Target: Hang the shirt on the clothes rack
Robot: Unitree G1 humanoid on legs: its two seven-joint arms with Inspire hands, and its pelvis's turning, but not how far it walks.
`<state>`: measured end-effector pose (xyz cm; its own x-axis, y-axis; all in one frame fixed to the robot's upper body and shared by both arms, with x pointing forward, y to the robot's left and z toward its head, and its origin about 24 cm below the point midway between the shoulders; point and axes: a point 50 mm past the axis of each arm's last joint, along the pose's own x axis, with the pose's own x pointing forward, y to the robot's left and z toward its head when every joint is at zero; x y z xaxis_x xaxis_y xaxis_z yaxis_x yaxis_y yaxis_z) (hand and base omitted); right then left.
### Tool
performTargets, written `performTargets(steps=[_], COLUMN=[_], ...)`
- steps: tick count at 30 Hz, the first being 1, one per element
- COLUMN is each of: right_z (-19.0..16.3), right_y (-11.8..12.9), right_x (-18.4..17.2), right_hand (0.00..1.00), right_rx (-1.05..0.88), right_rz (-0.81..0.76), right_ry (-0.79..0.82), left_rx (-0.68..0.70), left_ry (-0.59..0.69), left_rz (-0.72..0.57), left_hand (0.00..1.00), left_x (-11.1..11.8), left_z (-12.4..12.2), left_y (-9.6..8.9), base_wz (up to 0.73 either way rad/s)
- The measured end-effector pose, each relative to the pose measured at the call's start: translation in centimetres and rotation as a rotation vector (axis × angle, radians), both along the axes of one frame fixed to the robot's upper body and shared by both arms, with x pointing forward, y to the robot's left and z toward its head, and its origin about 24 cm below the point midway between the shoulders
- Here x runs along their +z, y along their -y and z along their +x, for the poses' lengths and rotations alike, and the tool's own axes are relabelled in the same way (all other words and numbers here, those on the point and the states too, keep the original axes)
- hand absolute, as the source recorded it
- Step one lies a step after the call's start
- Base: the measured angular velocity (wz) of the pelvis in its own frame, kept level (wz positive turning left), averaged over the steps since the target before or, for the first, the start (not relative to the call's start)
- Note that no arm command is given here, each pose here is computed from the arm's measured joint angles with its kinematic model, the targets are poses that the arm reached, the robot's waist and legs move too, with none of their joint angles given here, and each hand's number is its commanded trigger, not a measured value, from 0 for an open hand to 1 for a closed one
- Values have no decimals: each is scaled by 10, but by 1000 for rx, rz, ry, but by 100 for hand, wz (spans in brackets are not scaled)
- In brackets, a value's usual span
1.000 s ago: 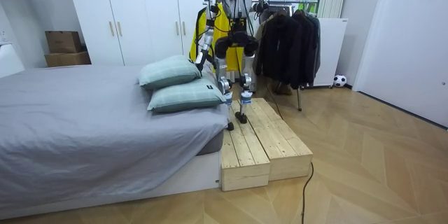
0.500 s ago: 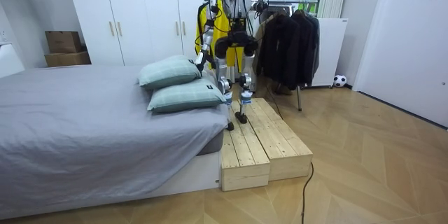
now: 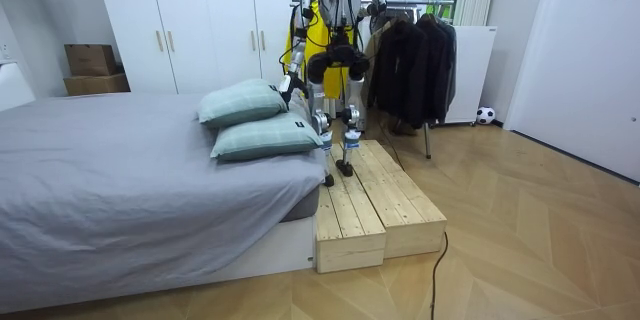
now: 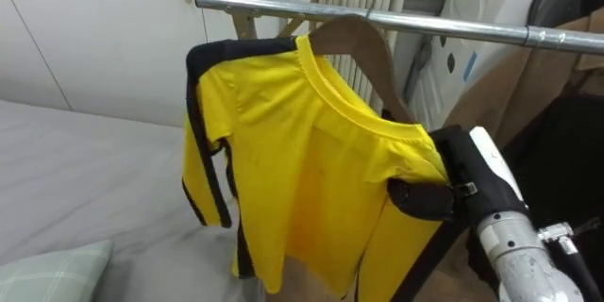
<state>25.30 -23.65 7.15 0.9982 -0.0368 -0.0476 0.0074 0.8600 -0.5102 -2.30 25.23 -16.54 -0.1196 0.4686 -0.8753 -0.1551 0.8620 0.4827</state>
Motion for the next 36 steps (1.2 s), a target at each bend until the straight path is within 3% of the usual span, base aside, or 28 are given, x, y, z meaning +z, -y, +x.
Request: performTargets(steps=[8,18,36], right_z=[6,9,36], right_y=[6,12,16], right_x=[-8,-48,-61], right_hand=[100,100,100], right_rx=[-5,-14,34], right_rz=[146,339,384], right_ry=[-39,-219,-352], left_rx=[-3,-39,-9], left_ry=[19,49,72], left_rz=[3,17,24], left_hand=[0,0,0], left_x=[2,4,6], left_z=[0,7,9], left_y=[-5,-10,-17], base_wz=[3,1,4])
